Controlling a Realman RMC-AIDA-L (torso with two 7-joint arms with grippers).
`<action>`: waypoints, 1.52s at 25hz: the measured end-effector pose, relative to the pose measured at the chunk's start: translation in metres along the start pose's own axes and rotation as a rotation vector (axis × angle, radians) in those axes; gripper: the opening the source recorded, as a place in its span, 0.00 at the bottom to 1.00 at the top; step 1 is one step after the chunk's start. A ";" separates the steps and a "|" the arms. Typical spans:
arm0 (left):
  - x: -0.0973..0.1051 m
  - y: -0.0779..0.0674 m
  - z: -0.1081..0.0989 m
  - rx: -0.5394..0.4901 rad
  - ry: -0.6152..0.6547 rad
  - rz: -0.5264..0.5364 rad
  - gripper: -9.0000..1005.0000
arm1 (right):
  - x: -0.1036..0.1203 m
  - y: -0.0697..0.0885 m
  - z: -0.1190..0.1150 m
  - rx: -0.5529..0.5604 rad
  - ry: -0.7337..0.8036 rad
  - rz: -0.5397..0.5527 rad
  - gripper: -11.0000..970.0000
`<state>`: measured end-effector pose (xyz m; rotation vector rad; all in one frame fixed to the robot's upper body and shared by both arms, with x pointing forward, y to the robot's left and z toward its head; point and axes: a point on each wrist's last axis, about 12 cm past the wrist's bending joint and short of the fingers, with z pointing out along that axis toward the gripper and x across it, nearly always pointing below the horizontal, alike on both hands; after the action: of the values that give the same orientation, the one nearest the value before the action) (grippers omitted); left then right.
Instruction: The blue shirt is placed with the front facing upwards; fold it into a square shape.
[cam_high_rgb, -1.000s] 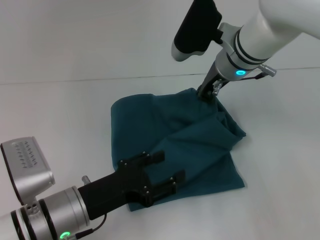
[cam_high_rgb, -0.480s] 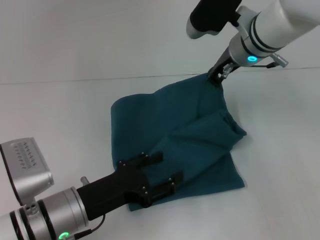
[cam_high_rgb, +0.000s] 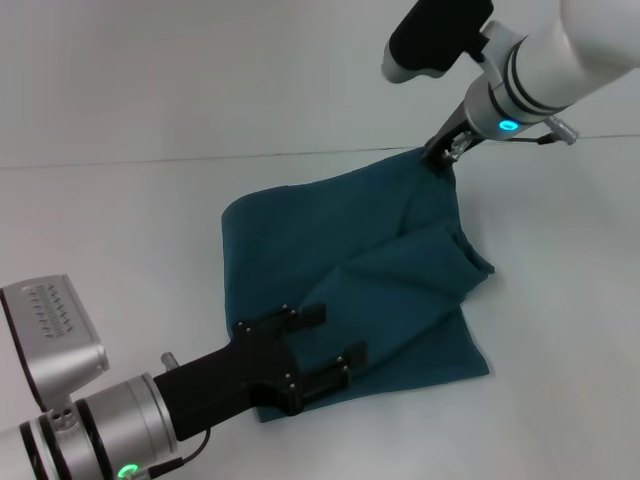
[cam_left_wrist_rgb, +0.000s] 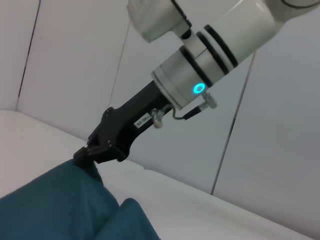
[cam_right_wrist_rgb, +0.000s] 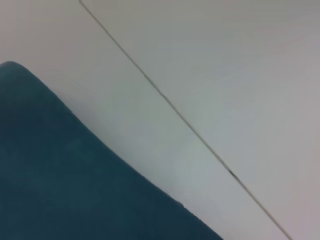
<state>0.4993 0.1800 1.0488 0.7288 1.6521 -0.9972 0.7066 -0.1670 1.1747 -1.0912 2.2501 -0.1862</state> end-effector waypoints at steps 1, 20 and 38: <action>0.000 0.000 0.000 0.000 0.000 0.001 0.72 | 0.000 0.001 0.002 0.007 -0.005 -0.002 0.06; 0.001 0.002 -0.012 -0.012 -0.028 -0.022 0.72 | 0.029 -0.008 -0.056 -0.112 -0.035 0.183 0.53; 0.003 0.004 -0.014 -0.013 -0.014 -0.021 0.72 | 0.081 0.014 -0.042 -0.355 -0.014 0.350 0.74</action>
<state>0.4957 0.1943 1.0464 0.6959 1.6561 -1.0041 0.6346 -0.2242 1.1647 -0.8405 2.4760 0.3772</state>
